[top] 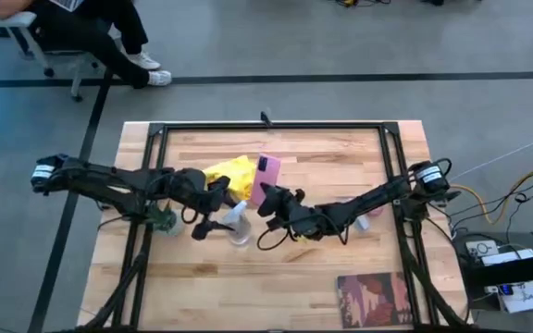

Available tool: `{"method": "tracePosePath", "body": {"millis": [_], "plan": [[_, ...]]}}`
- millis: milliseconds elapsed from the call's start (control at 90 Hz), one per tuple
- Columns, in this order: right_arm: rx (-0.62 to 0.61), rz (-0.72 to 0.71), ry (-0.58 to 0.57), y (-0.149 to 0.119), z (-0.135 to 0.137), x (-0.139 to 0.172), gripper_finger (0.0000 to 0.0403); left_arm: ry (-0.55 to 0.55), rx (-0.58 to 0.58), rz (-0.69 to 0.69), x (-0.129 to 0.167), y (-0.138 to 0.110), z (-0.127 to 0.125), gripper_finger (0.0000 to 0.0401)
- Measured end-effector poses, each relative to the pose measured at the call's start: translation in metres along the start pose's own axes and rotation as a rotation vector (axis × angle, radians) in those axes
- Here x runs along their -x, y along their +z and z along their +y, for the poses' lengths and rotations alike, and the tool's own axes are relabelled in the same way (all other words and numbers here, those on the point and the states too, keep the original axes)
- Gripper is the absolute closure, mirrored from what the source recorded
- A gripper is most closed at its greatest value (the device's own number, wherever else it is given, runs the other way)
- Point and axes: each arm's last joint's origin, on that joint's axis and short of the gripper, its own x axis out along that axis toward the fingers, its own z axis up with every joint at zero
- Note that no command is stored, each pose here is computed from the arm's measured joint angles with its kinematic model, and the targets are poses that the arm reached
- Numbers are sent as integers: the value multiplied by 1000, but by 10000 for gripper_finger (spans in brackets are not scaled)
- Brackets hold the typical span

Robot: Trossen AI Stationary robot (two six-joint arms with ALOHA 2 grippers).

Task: Apply microfiber cloth
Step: Spray the front and back of the cellphone using the spray bottle

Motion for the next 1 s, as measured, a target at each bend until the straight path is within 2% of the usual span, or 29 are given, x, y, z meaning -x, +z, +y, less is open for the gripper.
{"method": "tracePosePath", "body": {"millis": [189,311,522,733,1000], "plan": [[46,-27,26,3,6,0,400,71,-76,-12,15,12,13,126],[41,-28,28,5,7,0,400,84,-105,5,10,11,20,126],[37,-26,30,4,7,-1,400,-13,-53,28,-4,6,19,126],[-15,-18,32,2,7,-3,400,-26,27,10,-7,8,17,126],[-23,-26,26,4,6,0,400,-25,42,-78,-9,19,9,126]]}}
